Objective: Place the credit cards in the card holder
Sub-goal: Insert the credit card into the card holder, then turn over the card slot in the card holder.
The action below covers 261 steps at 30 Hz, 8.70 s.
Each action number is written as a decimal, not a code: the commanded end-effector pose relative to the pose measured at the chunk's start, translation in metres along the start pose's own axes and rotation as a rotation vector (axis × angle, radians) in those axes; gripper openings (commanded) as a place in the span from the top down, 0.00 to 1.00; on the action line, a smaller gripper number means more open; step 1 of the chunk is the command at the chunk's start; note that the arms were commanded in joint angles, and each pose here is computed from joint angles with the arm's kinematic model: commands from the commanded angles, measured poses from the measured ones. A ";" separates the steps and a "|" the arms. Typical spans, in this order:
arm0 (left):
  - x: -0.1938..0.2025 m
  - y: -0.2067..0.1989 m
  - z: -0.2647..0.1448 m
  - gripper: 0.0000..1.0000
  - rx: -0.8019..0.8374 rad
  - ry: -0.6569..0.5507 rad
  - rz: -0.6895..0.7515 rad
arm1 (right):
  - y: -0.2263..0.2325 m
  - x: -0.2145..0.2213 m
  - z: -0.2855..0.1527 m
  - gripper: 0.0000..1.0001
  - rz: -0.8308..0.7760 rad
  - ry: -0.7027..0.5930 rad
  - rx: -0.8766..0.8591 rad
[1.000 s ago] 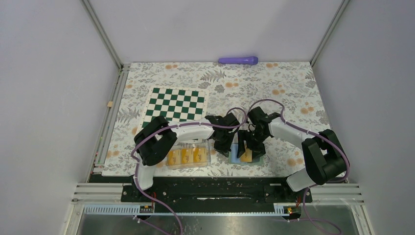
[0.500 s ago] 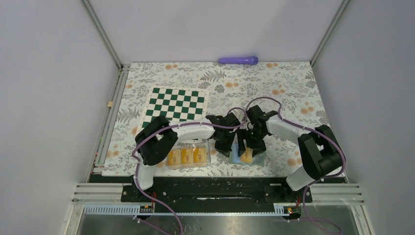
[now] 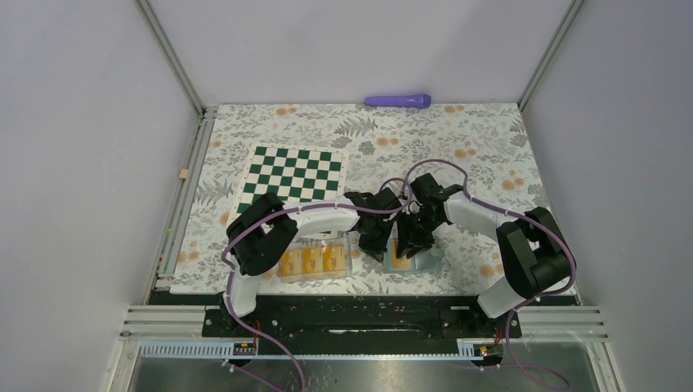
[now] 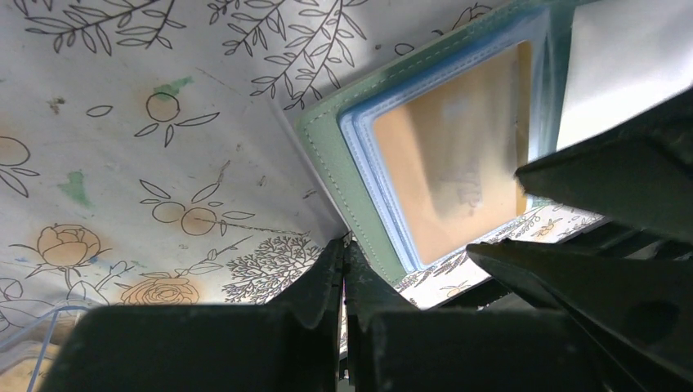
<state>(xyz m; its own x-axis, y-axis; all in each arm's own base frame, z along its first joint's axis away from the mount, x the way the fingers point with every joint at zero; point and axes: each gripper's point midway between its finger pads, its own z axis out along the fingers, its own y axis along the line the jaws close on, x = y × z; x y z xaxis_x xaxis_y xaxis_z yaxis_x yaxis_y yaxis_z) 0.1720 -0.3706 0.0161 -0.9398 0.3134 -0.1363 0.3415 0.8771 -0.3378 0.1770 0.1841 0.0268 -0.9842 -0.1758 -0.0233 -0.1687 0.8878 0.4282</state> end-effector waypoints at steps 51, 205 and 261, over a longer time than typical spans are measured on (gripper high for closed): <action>-0.027 -0.038 -0.005 0.61 0.365 -0.152 -0.127 | -0.039 0.020 0.016 1.00 0.170 -0.017 0.129; -0.029 -0.056 -0.022 0.82 0.046 -0.190 0.143 | -0.021 0.022 0.012 1.00 0.160 0.025 0.039; -0.034 -0.060 -0.028 0.46 0.134 -0.235 0.086 | -0.016 0.020 0.008 1.00 0.157 0.015 0.020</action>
<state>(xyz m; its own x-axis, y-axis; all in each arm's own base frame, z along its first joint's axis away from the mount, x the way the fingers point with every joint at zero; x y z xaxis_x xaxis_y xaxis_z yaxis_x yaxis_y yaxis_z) 0.1698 -0.4115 0.0487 -0.8712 0.3648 -0.3286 0.4684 0.8183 -0.3332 0.1627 0.1670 0.0094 -0.9987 -0.0226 0.0465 -0.0023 0.9178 0.3971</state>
